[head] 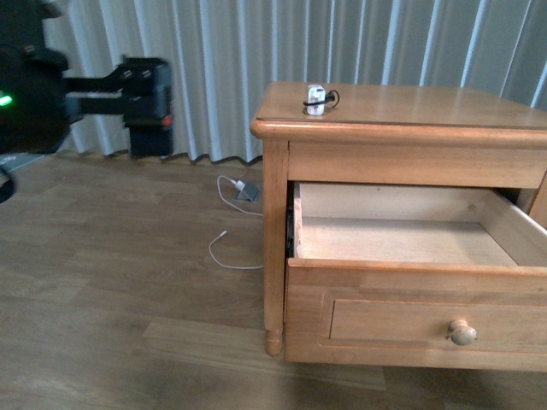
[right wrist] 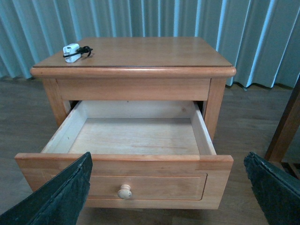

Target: Put charger into drawer

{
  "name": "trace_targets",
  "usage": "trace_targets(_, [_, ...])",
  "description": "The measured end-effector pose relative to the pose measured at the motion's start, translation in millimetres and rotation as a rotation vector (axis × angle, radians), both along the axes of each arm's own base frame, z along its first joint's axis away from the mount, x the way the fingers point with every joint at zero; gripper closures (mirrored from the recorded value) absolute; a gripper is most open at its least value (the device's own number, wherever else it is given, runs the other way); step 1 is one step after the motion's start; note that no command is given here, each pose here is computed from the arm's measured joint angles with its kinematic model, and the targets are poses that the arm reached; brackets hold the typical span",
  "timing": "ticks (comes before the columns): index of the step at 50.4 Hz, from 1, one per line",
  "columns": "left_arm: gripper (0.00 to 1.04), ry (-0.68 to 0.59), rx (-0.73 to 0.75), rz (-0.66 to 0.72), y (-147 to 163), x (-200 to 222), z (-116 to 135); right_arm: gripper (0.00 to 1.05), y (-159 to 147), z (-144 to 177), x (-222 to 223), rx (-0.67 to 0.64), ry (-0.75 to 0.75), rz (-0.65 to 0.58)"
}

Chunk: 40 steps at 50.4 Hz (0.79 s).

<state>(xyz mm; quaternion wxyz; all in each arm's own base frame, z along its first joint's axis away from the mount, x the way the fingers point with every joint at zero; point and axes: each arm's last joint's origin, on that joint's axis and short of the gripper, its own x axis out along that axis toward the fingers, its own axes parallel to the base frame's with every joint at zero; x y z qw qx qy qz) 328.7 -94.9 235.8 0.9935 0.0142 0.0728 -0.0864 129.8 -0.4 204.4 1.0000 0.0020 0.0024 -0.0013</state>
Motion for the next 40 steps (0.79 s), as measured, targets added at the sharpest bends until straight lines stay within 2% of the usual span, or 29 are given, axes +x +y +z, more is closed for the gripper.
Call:
trace_targets(18, [0.06, 0.030, 0.012, -0.022, -82, 95, 12, 0.08, 0, 0, 0, 0.000, 0.000, 0.000])
trace_targets(29, [0.06, 0.047, 0.013, -0.009, -112, 142, 10, 0.08, 0, 0, 0, 0.000, 0.000, 0.000])
trace_targets(40, [0.06, 0.058, 0.019, -0.014, -135, 171, 6, 0.08, 0, 0, 0, 0.000, 0.000, 0.000])
